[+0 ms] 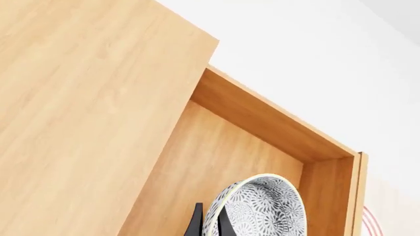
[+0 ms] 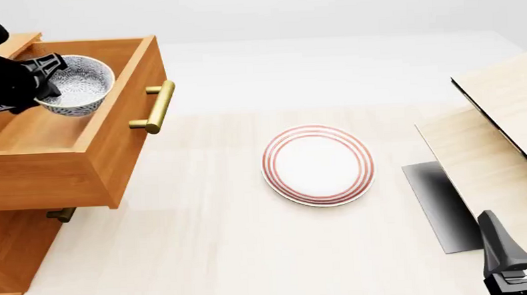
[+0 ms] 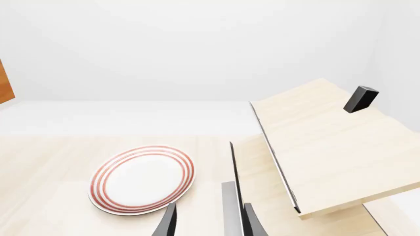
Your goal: Open the top drawer of the cabinet and put the bowl in it.
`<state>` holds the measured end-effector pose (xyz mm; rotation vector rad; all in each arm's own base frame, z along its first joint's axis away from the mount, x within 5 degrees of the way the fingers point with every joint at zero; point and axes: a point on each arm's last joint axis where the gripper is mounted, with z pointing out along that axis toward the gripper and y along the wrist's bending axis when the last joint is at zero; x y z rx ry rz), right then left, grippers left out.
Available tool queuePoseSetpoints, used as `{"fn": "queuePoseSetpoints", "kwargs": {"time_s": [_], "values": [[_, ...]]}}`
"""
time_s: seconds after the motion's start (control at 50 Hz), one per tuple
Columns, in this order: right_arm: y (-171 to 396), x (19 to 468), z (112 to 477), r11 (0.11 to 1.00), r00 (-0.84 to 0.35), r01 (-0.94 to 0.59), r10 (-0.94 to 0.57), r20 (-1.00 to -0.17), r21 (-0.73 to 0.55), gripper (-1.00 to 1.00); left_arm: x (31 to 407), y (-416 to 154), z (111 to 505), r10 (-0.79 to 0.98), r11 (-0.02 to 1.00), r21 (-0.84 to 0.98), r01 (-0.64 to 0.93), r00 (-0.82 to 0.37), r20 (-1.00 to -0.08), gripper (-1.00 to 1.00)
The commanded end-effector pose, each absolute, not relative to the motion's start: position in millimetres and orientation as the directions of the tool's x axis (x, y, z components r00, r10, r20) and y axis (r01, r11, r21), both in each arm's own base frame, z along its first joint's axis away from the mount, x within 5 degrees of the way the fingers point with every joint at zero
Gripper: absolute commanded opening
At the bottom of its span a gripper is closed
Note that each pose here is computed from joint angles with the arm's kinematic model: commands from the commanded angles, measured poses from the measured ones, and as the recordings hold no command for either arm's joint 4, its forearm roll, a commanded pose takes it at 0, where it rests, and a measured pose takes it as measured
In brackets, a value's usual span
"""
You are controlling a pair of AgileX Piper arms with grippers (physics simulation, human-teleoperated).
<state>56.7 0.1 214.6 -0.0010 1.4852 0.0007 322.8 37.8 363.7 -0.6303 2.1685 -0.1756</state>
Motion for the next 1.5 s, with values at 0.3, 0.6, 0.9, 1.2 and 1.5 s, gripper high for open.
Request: {"fn": "queuePoseSetpoints", "kwargs": {"time_s": [0.3,0.6,0.9,1.2,1.5], "values": [[0,57,214,1.000,0.086,-0.001,0.000,-0.996,0.000,1.00,331,43,350,-0.499,0.861,-0.327,-0.390,-0.521,-0.692,-1.00],[0,57,214,1.000,0.085,-0.001,0.000,-0.996,0.000,1.00,328,46,363,-0.477,0.872,-0.304,-0.383,-0.530,-0.701,1.00],[0,57,214,1.000,0.085,-0.001,0.000,-0.996,0.000,1.00,315,49,380,-0.457,0.882,-0.282,-0.378,-0.537,-0.709,1.00],[0,57,214,1.000,0.085,-0.001,0.000,-0.996,0.000,1.00,298,46,399,-0.438,0.891,-0.271,-0.364,-0.537,-0.720,1.00],[0,57,214,1.000,0.086,-0.001,-0.001,-0.996,-0.001,1.00,287,41,409,-0.422,0.900,-0.266,-0.346,-0.539,-0.729,1.00]]}}
